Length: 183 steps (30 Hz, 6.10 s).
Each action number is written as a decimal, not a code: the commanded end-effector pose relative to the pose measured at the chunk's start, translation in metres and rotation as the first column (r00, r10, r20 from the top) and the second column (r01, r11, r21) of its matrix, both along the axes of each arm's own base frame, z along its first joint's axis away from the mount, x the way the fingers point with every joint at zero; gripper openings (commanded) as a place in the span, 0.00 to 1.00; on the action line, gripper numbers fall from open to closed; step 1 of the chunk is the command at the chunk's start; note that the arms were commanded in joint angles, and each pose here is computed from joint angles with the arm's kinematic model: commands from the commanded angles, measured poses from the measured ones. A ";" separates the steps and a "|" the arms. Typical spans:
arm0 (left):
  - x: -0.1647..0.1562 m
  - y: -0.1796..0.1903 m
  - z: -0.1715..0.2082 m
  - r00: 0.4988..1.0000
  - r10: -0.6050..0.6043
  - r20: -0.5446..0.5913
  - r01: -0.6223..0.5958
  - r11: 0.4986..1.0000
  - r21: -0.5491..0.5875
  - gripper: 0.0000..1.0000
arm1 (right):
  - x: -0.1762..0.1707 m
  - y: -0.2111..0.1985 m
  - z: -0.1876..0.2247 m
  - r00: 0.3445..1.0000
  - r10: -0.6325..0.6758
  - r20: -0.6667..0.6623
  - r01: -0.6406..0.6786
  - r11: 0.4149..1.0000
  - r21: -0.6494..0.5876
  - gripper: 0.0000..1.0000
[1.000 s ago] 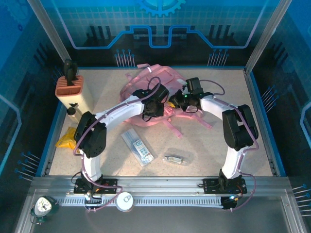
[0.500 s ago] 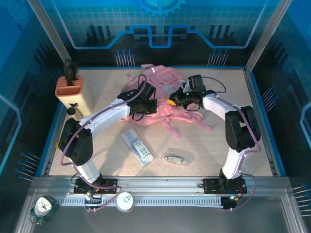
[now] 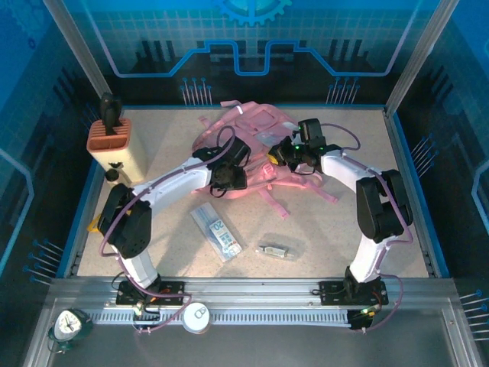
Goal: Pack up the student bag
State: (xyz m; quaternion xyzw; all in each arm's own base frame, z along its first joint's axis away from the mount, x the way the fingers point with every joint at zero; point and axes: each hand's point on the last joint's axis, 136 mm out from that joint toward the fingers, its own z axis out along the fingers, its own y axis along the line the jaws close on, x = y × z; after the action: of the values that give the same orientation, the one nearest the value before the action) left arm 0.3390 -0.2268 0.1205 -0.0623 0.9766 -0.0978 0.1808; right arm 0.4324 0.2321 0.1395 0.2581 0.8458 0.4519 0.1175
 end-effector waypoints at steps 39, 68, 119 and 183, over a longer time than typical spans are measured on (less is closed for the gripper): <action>0.087 -0.070 0.064 0.914 -0.099 0.393 0.183 0.966 -0.182 0.41 | 0.017 0.013 0.068 0.988 -0.038 0.148 0.009 0.982 0.190 0.00; 0.118 -0.015 0.066 0.865 0.145 0.481 -0.096 0.987 -0.126 0.14 | 0.009 0.012 0.066 0.987 -0.019 0.159 -0.008 0.986 0.168 0.00; 0.099 0.009 0.027 0.950 -0.152 0.273 0.098 0.974 0.204 0.24 | 0.000 0.020 0.061 0.971 0.124 0.204 -0.130 0.991 0.019 0.00; 0.070 0.005 0.040 0.805 -0.424 0.416 0.446 0.894 0.048 0.26 | 0.005 0.027 0.086 0.936 0.220 0.277 -0.238 0.971 0.034 0.00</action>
State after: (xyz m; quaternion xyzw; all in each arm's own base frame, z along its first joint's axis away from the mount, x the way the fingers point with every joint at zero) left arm 0.4103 -0.2108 0.1624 0.1496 0.9078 -0.1810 0.3476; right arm 0.4287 0.2451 0.1823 0.1524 0.8542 0.4781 0.1358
